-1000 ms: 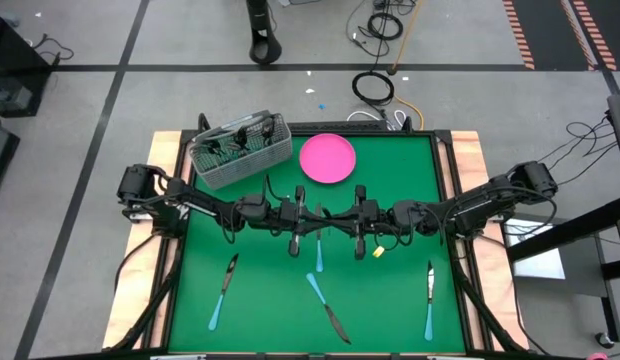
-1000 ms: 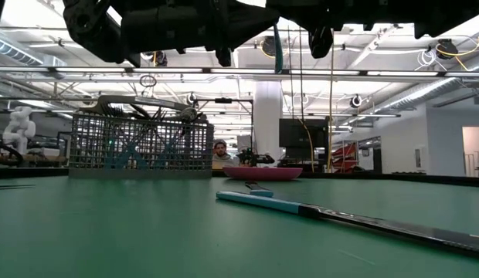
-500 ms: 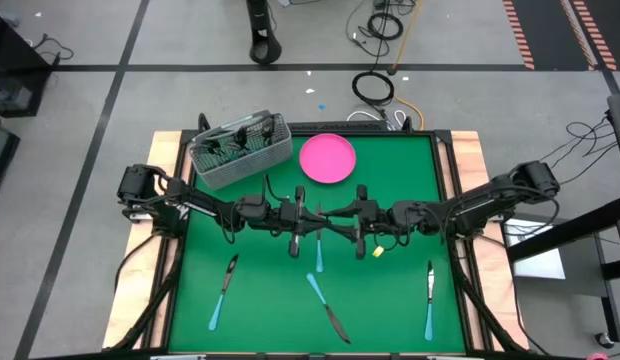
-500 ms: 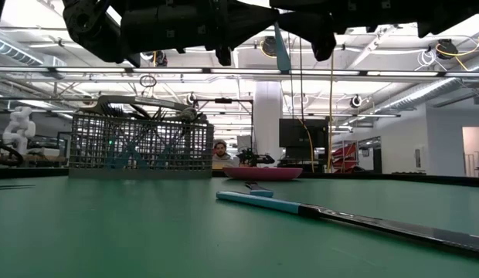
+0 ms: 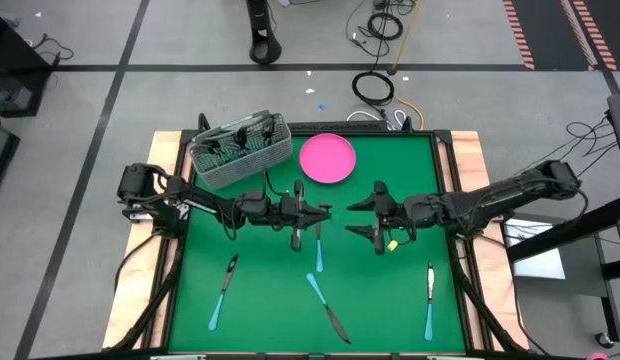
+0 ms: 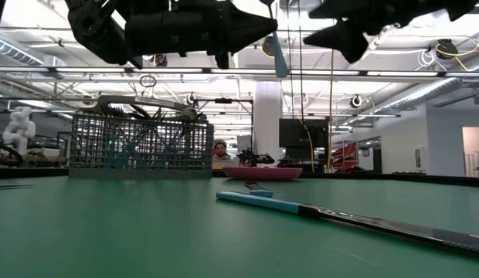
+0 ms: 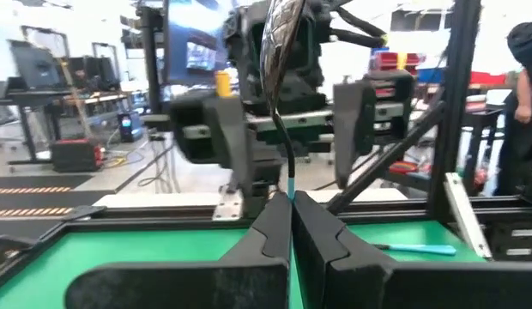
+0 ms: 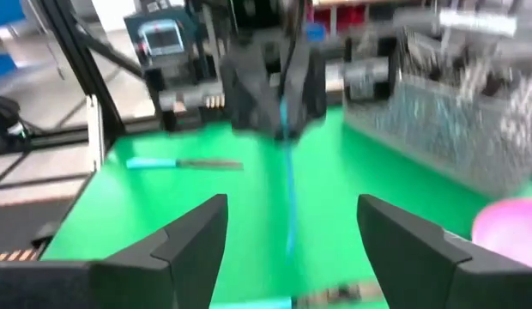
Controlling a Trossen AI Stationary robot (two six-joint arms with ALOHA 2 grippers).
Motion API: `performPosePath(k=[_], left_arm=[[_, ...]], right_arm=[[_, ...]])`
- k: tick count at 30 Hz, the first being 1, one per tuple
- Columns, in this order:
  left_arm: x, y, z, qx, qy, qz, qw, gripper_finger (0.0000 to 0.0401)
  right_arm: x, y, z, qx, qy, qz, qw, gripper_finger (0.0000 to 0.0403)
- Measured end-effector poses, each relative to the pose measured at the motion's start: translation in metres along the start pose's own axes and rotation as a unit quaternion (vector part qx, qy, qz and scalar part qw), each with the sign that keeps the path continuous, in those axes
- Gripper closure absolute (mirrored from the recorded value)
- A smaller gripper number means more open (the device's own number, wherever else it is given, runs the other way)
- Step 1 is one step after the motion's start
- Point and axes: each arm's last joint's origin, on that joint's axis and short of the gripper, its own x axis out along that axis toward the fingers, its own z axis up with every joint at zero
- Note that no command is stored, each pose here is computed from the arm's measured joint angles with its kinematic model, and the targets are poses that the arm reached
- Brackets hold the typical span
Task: Sort silverware
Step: Put the blue spoon into the gray silverware holder
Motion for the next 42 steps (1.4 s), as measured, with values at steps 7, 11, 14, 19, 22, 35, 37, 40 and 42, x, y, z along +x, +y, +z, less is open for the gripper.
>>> performPosePath(k=[7, 11, 14, 19, 22, 35, 37, 40, 42], left_arm=[[-0.004, 0.016, 0.006, 0.015, 0.024, 0.061, 0.998, 0.0401], [-0.008, 0.027, 0.014, 0.026, 0.02, 0.087, 0.996, 0.0401], [-0.014, 0.04, 0.021, 0.028, 0.032, 0.129, 0.991, 0.0401], [-0.032, 0.066, 0.044, 0.046, 0.046, 0.242, 0.968, 0.0401], [-0.046, 0.084, 0.054, 0.065, 0.074, 0.326, 0.94, 0.0401], [-0.098, 0.14, 0.048, 0.03, 0.102, 0.528, 0.843, 0.0401], [-0.103, 0.138, 0.045, 0.026, 0.102, 0.543, 0.833, 0.0401], [-0.108, 0.138, 0.04, 0.014, 0.105, 0.546, 0.831, 0.0401], [-0.109, 0.14, 0.037, 0.012, 0.112, 0.549, 0.828, 0.0401]], right_arm=[[-0.014, 0.006, -0.01, 0.003, 0.05, -0.032, 0.998, 0.0152], [-0.017, 0.012, -0.018, -0.004, 0.056, -0.061, 0.997, 0.0151], [-0.019, 0.015, -0.035, -0.007, 0.058, -0.067, 0.996, 0.0151], [-0.02, 0.007, -0.07, 0.016, 0.043, -0.067, 0.997, 0.0151], [-0.023, 0.001, -0.084, 0.045, 0.037, -0.069, 0.996, 0.0151], [-0.024, 0.0, -0.091, 0.065, 0.031, -0.048, 0.996, 0.0151], [-0.024, 0.0, -0.092, 0.065, 0.036, -0.047, 0.996, 0.0151], [-0.024, 0.0, -0.092, 0.067, 0.041, -0.041, 0.996, 0.0151], [-0.024, 0.0, -0.092, 0.068, 0.041, -0.041, 0.996, 0.0151]])
